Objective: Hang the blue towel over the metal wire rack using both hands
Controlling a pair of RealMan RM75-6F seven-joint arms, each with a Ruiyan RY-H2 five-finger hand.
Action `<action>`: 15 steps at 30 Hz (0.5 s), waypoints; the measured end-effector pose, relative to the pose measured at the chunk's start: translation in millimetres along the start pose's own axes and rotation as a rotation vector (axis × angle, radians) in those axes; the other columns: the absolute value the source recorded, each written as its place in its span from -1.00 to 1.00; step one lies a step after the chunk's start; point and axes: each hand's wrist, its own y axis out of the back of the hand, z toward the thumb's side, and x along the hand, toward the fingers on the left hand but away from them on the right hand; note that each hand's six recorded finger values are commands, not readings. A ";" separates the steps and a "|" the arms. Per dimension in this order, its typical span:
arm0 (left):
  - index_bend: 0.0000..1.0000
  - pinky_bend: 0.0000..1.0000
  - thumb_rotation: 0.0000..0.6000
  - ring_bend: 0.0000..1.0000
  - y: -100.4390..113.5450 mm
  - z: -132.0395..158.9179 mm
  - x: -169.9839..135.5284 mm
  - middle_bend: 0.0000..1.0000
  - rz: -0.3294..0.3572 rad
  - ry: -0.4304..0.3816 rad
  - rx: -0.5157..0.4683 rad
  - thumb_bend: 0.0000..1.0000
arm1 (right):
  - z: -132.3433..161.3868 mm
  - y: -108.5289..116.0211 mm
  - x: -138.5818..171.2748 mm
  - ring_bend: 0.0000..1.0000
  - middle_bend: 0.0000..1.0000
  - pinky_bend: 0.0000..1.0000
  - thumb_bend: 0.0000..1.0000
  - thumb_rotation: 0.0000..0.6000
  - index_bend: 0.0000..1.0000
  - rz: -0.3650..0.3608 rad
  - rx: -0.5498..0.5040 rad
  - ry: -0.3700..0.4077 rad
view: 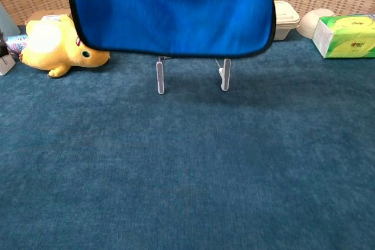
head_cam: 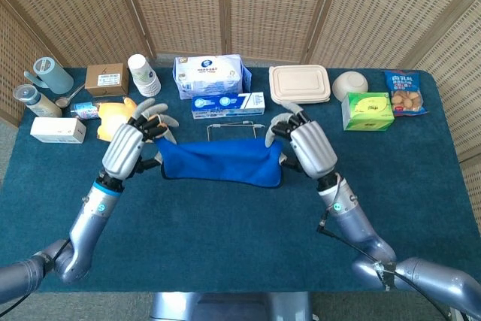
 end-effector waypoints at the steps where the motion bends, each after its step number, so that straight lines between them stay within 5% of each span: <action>1: 0.58 -0.82 1.00 -0.60 1.4 0.2 3.5 -0.22 0.006 0.003 -0.008 0.32 | -0.7 2.7 -3.4 -0.29 0.11 -0.67 -0.06 1.00 0.98 -0.004 -0.003 -0.006; 15: 0.58 -0.84 1.00 -0.60 5.3 8.1 55.8 -0.22 0.046 0.036 -0.080 0.30 | -12.9 22.7 -50.7 -0.29 0.11 -0.67 -0.06 1.00 0.99 -0.023 -0.013 -0.073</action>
